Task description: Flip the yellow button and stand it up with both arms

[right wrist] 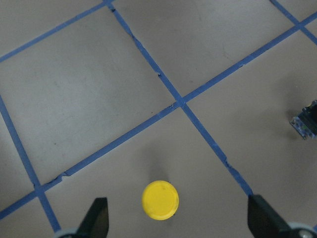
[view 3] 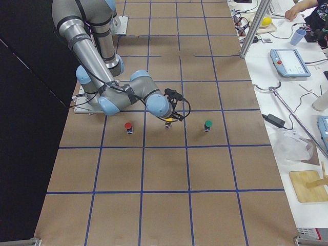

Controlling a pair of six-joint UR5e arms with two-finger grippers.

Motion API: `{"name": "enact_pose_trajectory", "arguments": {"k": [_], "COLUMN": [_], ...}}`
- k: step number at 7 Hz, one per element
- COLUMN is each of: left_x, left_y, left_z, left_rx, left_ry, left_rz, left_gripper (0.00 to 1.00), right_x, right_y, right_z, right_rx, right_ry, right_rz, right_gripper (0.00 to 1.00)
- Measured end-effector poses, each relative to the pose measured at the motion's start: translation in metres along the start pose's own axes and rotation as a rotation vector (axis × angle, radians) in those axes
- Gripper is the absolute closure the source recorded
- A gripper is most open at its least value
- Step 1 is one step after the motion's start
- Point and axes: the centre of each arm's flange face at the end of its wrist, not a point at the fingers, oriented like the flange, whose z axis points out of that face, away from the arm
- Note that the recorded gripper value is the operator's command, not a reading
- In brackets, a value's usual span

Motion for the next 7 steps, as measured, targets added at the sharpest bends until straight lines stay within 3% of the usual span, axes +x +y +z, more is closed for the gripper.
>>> {"name": "enact_pose_trajectory", "arguments": {"k": [3, 5, 7], "left_x": [0.0, 0.0, 0.0], "left_y": [0.0, 0.0, 0.0], "left_z": [0.0, 0.0, 0.0], "left_rx": [0.0, 0.0, 0.0], "left_ry": [0.0, 0.0, 0.0], "left_rz": [0.0, 0.001, 0.001], "left_gripper": [0.0, 0.0, 0.0], "right_x": [-0.036, -0.065, -0.105], "right_y": [-0.128, -0.231, -0.302], "right_z": [-0.003, 0.009, 0.034], "right_rx": [-0.169, -0.281, -0.325], "right_ry": [0.041, 0.122, 0.179], "right_rz": [0.306, 0.48, 0.739], "right_gripper": [0.0, 0.0, 0.0]}}
